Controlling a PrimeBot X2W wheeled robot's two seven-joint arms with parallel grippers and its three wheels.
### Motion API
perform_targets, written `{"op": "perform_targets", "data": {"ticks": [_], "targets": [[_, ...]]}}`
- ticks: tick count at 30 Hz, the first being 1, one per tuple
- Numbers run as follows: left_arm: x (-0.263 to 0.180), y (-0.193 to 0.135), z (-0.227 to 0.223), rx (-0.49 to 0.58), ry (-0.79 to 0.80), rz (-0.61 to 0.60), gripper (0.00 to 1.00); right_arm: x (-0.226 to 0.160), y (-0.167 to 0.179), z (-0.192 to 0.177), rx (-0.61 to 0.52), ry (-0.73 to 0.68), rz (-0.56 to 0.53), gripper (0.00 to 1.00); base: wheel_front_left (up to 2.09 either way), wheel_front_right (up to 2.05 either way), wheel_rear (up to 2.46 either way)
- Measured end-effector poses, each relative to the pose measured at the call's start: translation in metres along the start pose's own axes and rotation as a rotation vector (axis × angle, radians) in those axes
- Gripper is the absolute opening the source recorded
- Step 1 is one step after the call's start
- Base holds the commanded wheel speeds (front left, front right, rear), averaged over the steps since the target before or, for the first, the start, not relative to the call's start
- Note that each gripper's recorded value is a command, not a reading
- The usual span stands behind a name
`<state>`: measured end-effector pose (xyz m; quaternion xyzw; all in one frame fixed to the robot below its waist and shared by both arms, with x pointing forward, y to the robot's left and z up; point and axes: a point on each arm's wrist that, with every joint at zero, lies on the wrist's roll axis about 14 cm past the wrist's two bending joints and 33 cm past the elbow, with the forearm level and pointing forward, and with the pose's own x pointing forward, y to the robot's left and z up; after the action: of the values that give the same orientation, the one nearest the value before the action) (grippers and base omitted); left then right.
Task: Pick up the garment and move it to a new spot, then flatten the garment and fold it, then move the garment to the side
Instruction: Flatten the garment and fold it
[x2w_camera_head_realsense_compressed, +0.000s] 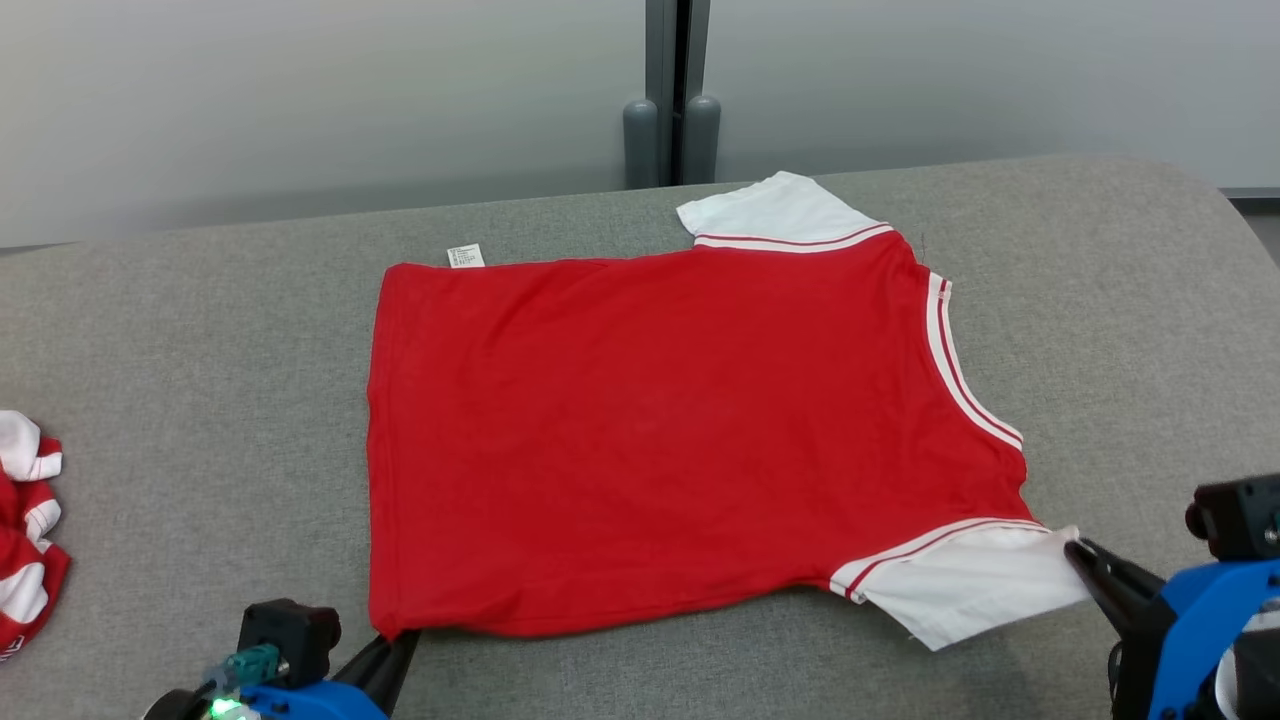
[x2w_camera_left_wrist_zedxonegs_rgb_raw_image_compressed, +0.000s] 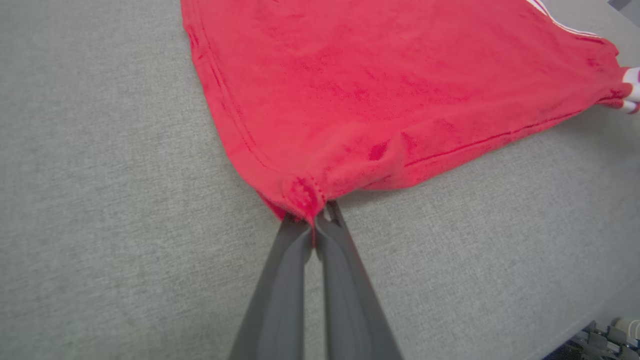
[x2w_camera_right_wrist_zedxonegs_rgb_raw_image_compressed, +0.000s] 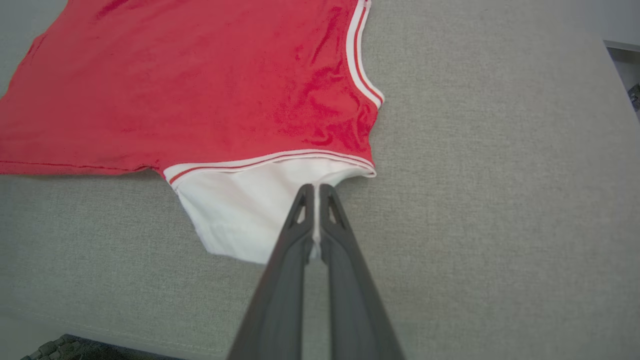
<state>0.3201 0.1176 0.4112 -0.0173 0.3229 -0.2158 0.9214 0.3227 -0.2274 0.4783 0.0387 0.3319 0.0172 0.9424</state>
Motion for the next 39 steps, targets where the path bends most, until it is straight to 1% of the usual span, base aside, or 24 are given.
{"op": "perform_targets", "data": {"ticks": [1,2,4,6,7,10,11,13,14,15,16,17,22,29,33,37,38,39], "targets": [[0.000,0.000,0.000,0.000,0.000,0.000,0.00,0.000,0.000,0.000,0.000,0.000,0.000,0.00,0.00,0.00,0.00],[0.005,-0.002,0.007,-0.002,0.006,-0.021,0.00,0.007,0.000,0.013,-0.032,-0.023,0.006,0.00,0.00,0.00,0.00],[0.011,-0.003,0.014,-0.001,0.014,-0.041,0.00,0.015,0.002,0.027,-0.061,-0.050,0.022,0.00,0.00,0.00,0.00],[0.014,-0.002,0.018,-0.004,0.017,-0.047,0.00,0.019,0.003,0.033,-0.076,-0.062,0.029,0.00,0.00,0.00,0.00],[0.021,0.001,0.029,-0.015,0.013,-0.056,0.00,0.029,0.005,0.046,-0.100,-0.084,0.042,0.00,0.00,0.00,0.00],[0.027,0.007,0.038,-0.019,0.007,-0.058,0.00,0.038,0.005,0.056,-0.126,-0.092,0.047,0.00,0.00,0.00,0.00],[0.034,0.013,0.045,-0.023,0.001,-0.053,0.00,0.049,0.008,0.064,-0.143,-0.099,0.064,0.00,0.00,0.00,0.00],[0.037,0.017,0.046,-0.019,0.006,-0.048,0.00,0.053,0.010,0.069,-0.155,-0.105,0.073,0.00,0.00,0.00,0.00],[0.044,0.022,0.048,-0.024,0.012,-0.043,0.00,0.063,0.013,0.083,-0.190,-0.140,0.087,0.00,0.00,0.00,0.00],[0.044,0.022,0.048,-0.024,0.012,-0.043,0.00,0.063,0.013,0.083,-0.190,-0.140,0.087,0.00,0.00,0.00,0.00],[0.051,0.027,0.049,-0.031,0.016,-0.040,0.00,0.073,0.015,0.093,-0.219,-0.161,0.095,0.00,0.00,0.00,0.00],[0.051,0.027,0.049,-0.031,0.016,-0.040,0.00,0.073,0.015,0.093,-0.219,-0.161,0.095,0.00,0.00,0.00,0.00],[0.067,0.039,0.041,-0.042,0.038,-0.018,0.00,0.098,0.017,0.110,-0.253,-0.203,0.103,0.00,0.00,0.00,0.00],[0.081,0.046,0.036,-0.059,0.040,-0.004,0.00,0.124,0.014,0.113,-0.273,-0.211,0.096,0.00,0.00,0.00,0.00],[0.085,0.050,0.033,-0.070,0.040,0.011,0.00,0.132,0.009,0.112,-0.278,-0.212,0.077,0.00,0.00,0.00,0.00],[0.088,0.051,0.027,-0.082,0.045,0.018,0.00,0.138,0.011,0.113,-0.281,-0.222,0.080,0.00,0.00,0.00,0.00],[0.088,0.051,0.027,-0.087,0.041,0.021,0.24,0.139,0.013,0.114,-0.278,-0.232,0.086,0.00,0.00,0.00,0.00],[0.089,0.051,0.028,-0.091,0.029,0.024,0.72,0.140,0.015,0.115,-0.275,-0.239,0.088,0.07,0.00,0.00,0.00]]}}
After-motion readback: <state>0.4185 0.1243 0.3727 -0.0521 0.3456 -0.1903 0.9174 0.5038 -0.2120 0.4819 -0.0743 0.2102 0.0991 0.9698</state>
